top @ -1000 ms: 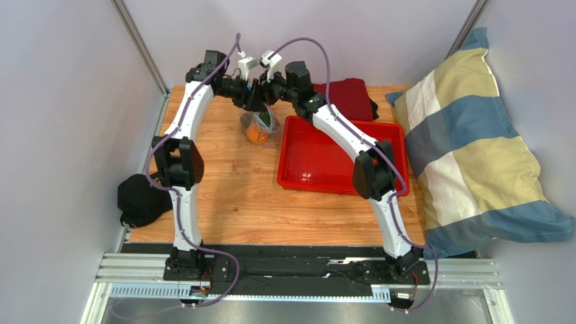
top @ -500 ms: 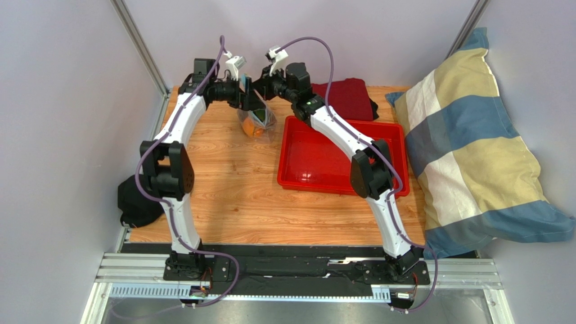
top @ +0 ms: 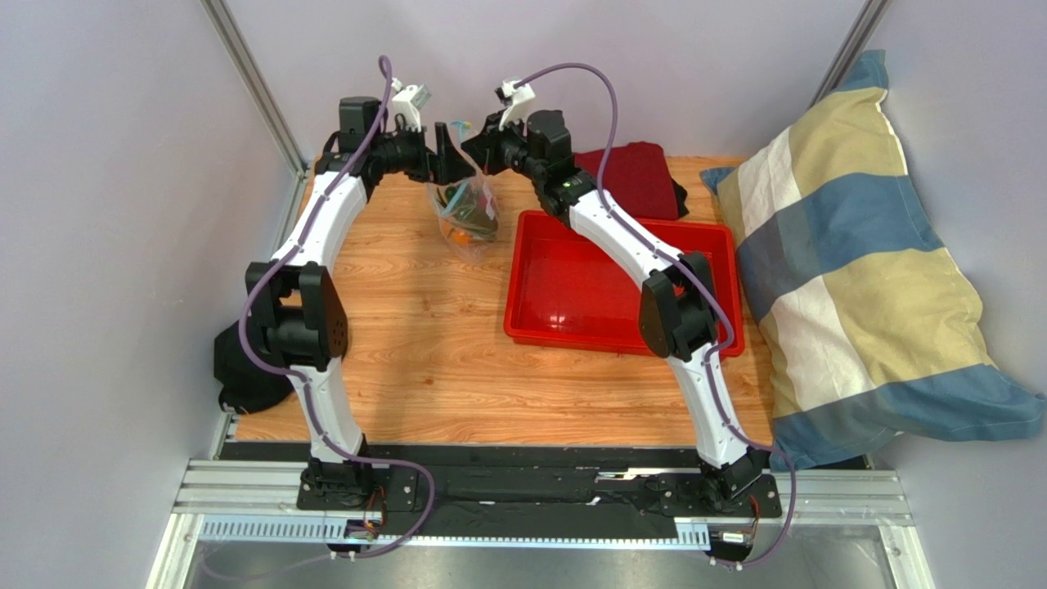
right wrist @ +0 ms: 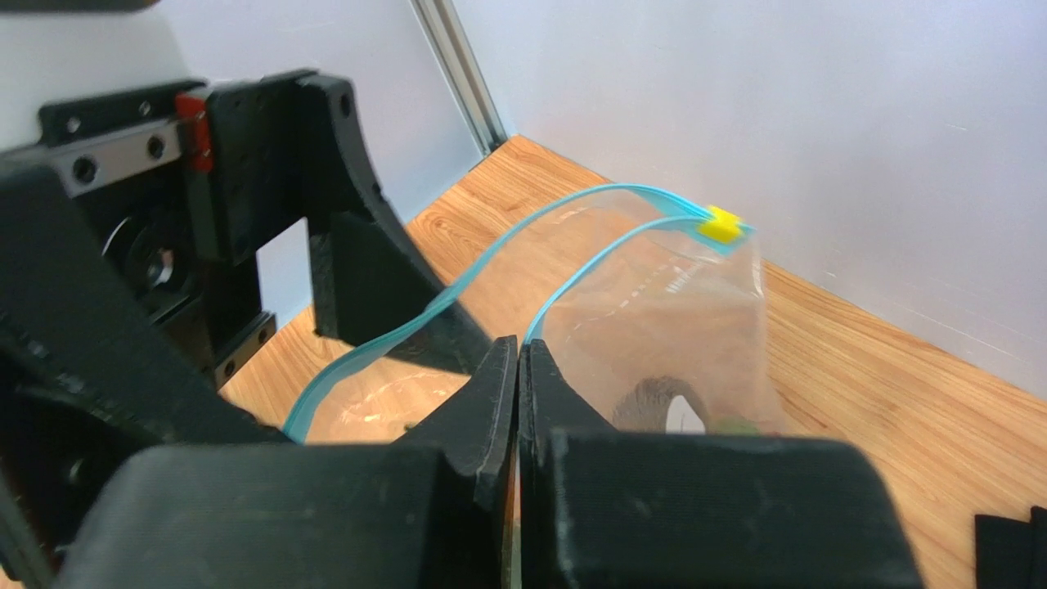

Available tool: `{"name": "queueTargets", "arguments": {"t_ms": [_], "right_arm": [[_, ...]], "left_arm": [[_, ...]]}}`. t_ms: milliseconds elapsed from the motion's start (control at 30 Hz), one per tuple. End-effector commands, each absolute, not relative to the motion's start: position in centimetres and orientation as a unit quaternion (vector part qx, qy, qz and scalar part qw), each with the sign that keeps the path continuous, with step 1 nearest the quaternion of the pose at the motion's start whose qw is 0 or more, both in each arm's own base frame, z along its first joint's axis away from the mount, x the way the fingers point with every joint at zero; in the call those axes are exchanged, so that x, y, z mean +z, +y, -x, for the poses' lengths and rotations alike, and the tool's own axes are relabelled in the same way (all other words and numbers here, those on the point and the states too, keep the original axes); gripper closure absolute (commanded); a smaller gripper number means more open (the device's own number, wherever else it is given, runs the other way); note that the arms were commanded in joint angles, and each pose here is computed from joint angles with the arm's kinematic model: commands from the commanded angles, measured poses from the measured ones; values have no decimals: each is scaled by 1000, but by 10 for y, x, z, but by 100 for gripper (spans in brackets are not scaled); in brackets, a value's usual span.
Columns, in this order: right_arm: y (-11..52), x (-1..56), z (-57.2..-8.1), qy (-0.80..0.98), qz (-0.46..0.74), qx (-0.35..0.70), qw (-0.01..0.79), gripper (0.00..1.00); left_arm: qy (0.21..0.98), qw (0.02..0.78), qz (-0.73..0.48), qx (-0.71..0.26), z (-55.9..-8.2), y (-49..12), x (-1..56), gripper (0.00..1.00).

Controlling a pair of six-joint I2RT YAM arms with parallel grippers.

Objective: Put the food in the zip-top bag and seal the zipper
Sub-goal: Zip the zipper food storage bag at the center of the board.

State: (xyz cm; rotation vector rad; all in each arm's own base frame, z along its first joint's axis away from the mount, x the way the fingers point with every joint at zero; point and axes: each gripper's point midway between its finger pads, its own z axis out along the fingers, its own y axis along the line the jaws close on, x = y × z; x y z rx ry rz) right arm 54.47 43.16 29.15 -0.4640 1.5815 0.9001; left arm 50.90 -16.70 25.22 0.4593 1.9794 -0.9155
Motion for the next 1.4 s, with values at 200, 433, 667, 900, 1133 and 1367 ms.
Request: {"name": "queueTargets", "arguments": {"t_ms": [200,433,667,900,1133,1367], "right_arm": [[444,327,-537,629,208,423,618,100],[437,331,-538,629,196,422,623,100],[431,337,-534,623,211,425,621,77],[380,358,-514,601,322,421,599,10],[338,316,-483,582,486,347,552,4],[345,291,-461,528,540,372,539,7]], "left_arm": [[802,443,-228,-330,-522,-182,259,10],[809,448,-226,-308,-525,-175,253,34],[805,431,-257,-317,-523,-175,253,96],[755,437,-392,-291,-495,-150,274,100],[676,400,-561,-262,-432,-141,271,100],[583,431,-619,-301,-404,-155,287,100]]}}
